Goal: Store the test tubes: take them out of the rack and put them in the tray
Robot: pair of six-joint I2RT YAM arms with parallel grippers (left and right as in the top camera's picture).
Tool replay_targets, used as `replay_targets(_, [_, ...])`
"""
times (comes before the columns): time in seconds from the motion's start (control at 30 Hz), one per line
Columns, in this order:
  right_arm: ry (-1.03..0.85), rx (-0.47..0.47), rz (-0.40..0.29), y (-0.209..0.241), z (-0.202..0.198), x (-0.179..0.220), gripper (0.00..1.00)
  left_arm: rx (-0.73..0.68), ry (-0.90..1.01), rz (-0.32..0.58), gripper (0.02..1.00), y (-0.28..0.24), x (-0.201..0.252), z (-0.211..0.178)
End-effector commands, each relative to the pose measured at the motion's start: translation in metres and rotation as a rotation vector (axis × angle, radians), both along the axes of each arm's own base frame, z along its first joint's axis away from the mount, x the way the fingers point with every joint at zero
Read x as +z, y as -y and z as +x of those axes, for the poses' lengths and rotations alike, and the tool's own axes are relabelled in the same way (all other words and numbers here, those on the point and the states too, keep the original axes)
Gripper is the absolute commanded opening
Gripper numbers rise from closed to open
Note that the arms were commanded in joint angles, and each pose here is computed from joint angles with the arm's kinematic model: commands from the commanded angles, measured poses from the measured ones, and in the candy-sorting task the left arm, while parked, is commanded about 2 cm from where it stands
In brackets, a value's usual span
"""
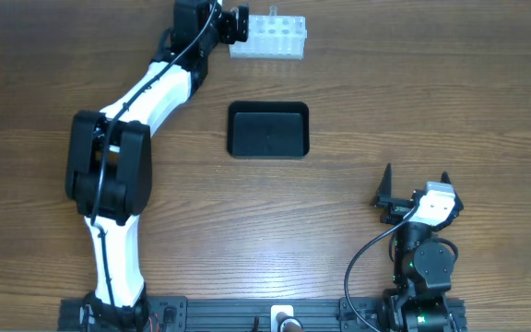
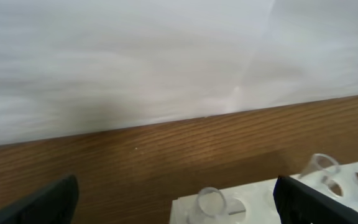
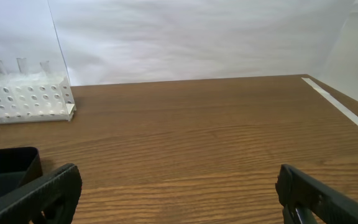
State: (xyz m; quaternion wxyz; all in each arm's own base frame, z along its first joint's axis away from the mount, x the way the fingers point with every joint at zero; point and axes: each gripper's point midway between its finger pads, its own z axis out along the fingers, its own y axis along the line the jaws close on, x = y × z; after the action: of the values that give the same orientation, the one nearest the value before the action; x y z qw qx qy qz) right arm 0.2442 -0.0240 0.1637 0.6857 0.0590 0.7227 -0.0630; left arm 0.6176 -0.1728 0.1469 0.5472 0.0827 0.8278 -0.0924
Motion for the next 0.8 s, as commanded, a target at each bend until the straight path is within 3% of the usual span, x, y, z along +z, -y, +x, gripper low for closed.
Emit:
replay_targets(0.03, [-0.003, -0.016, -0.001, 0.003, 0.0, -0.002, 0.991, 0.002, 0.01, 0.013, 0.998, 0.006, -0.006, 0.012])
replay_targets(0.53, [-0.003, -0.016, -0.002, 0.003, 0.0, -0.002, 0.993, 0.034, -0.021, 0.047, 0.812, 0.01, -0.024, 0.011])
replay_targets(0.8, [-0.003, -0.016, -0.001, 0.003, 0.0, -0.002, 0.991, 0.033, -0.037, 0.052, 0.805, 0.011, -0.038, 0.013])
